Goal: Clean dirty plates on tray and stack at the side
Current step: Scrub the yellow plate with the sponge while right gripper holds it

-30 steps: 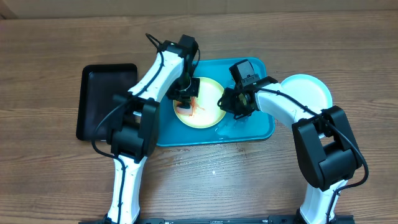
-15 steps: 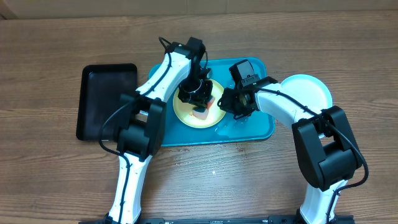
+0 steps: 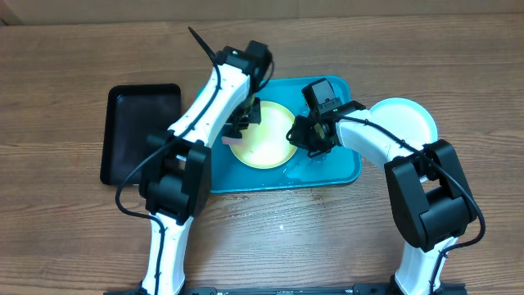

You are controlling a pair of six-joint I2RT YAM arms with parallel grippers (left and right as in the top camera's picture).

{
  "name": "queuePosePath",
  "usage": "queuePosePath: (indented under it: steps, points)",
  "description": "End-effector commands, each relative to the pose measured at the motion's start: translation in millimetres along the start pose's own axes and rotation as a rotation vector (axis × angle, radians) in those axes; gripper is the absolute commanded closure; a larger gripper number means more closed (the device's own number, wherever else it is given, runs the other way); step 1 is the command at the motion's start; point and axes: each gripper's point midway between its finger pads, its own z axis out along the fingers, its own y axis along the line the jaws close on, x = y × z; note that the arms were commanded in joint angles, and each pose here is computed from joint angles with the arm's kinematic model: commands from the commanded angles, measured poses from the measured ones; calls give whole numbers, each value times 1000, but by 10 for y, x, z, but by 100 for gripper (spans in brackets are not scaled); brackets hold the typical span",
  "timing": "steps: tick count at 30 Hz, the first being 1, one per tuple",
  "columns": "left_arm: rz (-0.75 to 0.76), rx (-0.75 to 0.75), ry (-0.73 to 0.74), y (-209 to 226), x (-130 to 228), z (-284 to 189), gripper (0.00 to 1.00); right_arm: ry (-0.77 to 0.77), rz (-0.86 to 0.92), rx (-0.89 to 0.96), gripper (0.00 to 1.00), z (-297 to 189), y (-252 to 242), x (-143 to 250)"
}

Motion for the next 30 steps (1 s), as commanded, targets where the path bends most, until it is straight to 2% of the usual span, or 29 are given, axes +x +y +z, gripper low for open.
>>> queuePosePath:
  steps: [1, 6, 15, 19, 24, 28, 30]
  points:
    - [31, -24, -46, -148, 92, 29, 96, 31, -3, 42, 96, 116, -97, 117]
    - [61, 26, -147, -371, 135, -6, 96, 33, -18, 43, 96, 116, -99, 121]
    - [-3, 144, -251, -188, 215, 32, 96, 32, -21, 42, 96, 116, -97, 118]
    - [50, 215, -282, -275, 293, 206, 96, 30, -21, 39, 96, 116, -90, 112]
    - [101, 229, -313, -345, 326, 411, 96, 30, -23, 27, 96, 117, -66, 109]
    - [144, 245, -319, -396, 321, 399, 96, 30, -23, 27, 96, 117, -67, 109]
    - [230, 324, -301, -547, 371, 345, 96, 30, -23, 27, 96, 117, -66, 109]
